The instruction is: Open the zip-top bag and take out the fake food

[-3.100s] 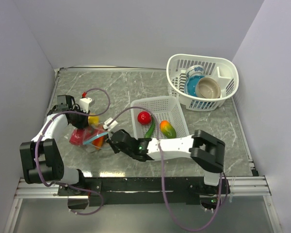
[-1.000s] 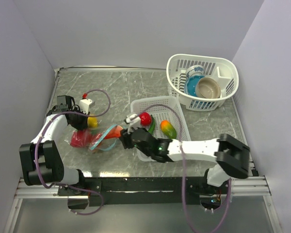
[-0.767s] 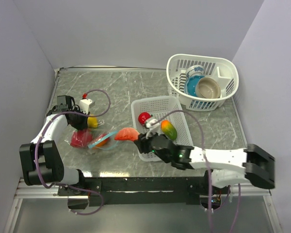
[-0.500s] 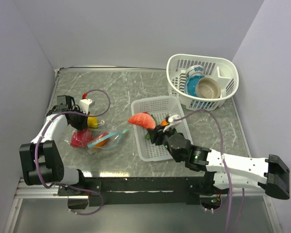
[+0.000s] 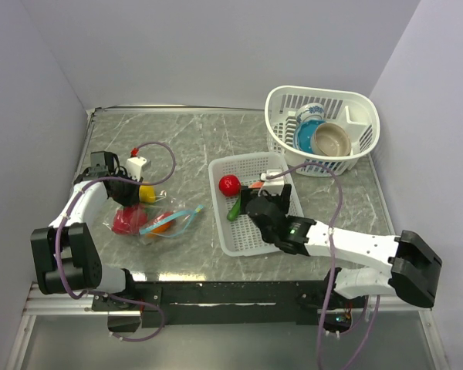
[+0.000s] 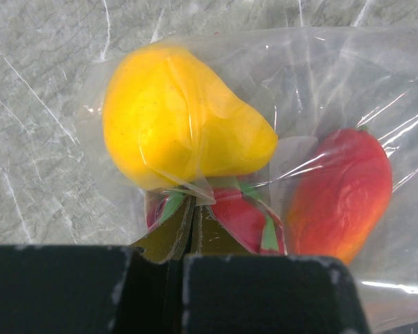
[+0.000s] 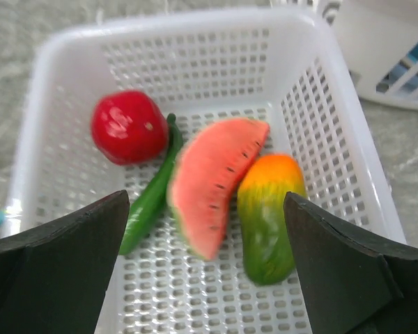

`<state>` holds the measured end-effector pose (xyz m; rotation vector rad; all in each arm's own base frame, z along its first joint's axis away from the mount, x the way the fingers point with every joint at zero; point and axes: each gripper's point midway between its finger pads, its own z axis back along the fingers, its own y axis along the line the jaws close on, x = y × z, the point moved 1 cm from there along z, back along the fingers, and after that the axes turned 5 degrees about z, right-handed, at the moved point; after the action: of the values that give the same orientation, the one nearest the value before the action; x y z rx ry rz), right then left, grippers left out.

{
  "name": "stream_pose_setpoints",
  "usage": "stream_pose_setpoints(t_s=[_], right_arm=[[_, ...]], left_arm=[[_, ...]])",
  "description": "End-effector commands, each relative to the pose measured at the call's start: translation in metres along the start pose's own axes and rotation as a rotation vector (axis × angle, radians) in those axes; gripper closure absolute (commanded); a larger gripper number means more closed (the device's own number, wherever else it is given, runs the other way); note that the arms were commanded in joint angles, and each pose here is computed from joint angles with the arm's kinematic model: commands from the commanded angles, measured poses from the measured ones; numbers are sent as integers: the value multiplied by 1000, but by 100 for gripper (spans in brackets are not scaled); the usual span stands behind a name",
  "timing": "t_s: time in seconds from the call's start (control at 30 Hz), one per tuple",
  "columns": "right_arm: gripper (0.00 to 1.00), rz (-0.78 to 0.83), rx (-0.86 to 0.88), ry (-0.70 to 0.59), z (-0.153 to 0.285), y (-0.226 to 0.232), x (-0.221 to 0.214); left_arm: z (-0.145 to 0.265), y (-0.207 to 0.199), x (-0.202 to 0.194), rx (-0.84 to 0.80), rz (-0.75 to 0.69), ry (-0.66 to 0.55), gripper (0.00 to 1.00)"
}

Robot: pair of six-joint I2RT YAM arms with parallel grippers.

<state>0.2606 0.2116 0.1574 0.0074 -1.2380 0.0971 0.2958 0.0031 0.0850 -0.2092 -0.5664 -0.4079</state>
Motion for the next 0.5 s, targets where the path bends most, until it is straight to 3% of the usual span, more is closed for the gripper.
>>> stream_pose_setpoints(t_s=[0.0, 0.13, 0.23, 0.27, 0.33, 0.47], right_arm=[[0, -65, 108, -176, 24, 22, 70], [4, -13, 472, -205, 60, 97, 83], [23, 36, 651, -118, 70, 150, 60], [38, 75, 669, -68, 65, 165, 38], [47, 66, 717, -38, 64, 187, 31], [47, 88, 797, 17, 57, 225, 5]], left_arm=[[1, 0, -6, -4, 15, 32, 99], [0, 0, -6, -7, 12, 36, 99], [-1, -1, -6, -14, 22, 34, 99], [-1, -1, -5, -14, 23, 28, 99], [-1, -2, -6, -19, 28, 28, 99], [0, -2, -7, -15, 25, 33, 99]])
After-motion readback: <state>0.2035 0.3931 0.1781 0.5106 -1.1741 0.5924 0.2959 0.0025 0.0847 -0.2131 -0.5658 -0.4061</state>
